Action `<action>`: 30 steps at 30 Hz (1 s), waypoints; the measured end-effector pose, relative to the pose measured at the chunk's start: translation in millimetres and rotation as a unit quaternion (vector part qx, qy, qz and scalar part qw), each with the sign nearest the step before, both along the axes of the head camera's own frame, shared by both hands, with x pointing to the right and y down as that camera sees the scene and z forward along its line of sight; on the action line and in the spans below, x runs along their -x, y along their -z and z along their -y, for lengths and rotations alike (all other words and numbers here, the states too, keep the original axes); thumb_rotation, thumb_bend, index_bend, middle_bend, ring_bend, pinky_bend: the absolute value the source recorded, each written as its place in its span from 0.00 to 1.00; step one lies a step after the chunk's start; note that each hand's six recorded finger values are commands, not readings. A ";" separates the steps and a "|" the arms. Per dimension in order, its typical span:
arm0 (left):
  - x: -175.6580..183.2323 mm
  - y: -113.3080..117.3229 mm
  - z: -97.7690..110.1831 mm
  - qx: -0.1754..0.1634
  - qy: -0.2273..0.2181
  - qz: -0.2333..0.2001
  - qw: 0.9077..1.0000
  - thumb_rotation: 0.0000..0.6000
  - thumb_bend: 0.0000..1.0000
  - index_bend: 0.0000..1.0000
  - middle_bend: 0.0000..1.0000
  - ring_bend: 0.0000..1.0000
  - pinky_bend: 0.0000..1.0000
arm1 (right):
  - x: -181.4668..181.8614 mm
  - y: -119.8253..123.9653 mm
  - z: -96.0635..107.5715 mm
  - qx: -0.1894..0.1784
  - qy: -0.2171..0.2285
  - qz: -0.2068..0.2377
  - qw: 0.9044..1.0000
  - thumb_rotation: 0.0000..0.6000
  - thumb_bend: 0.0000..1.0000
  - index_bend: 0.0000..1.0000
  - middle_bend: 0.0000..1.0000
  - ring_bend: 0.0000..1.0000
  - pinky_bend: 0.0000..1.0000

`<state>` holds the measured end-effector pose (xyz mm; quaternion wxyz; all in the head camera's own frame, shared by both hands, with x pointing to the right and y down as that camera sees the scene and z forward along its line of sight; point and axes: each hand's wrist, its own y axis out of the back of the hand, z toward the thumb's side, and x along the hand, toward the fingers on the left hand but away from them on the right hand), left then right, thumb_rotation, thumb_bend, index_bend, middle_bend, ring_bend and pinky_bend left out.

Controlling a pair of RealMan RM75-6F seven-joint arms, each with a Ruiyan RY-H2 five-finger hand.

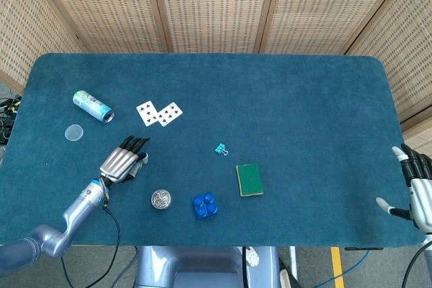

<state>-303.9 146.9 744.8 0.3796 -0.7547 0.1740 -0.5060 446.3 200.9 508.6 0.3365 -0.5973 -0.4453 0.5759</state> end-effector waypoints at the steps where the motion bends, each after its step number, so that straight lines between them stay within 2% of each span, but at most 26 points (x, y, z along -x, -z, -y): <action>1: 0.9 -0.4 -0.3 0.001 0.001 0.001 1.000 1.00 0.77 0.41 0.00 0.00 0.00 | 0.1 -0.1 0.0 0.000 0.000 0.000 1.000 1.00 0.00 0.00 0.00 0.00 0.00; 30: 30.9 -1.1 -2.2 0.011 0.017 0.023 1.000 1.00 0.75 0.44 0.00 0.00 0.00 | 0.9 -0.3 -0.5 0.001 0.001 0.000 1.000 1.00 0.00 0.00 0.00 0.00 0.00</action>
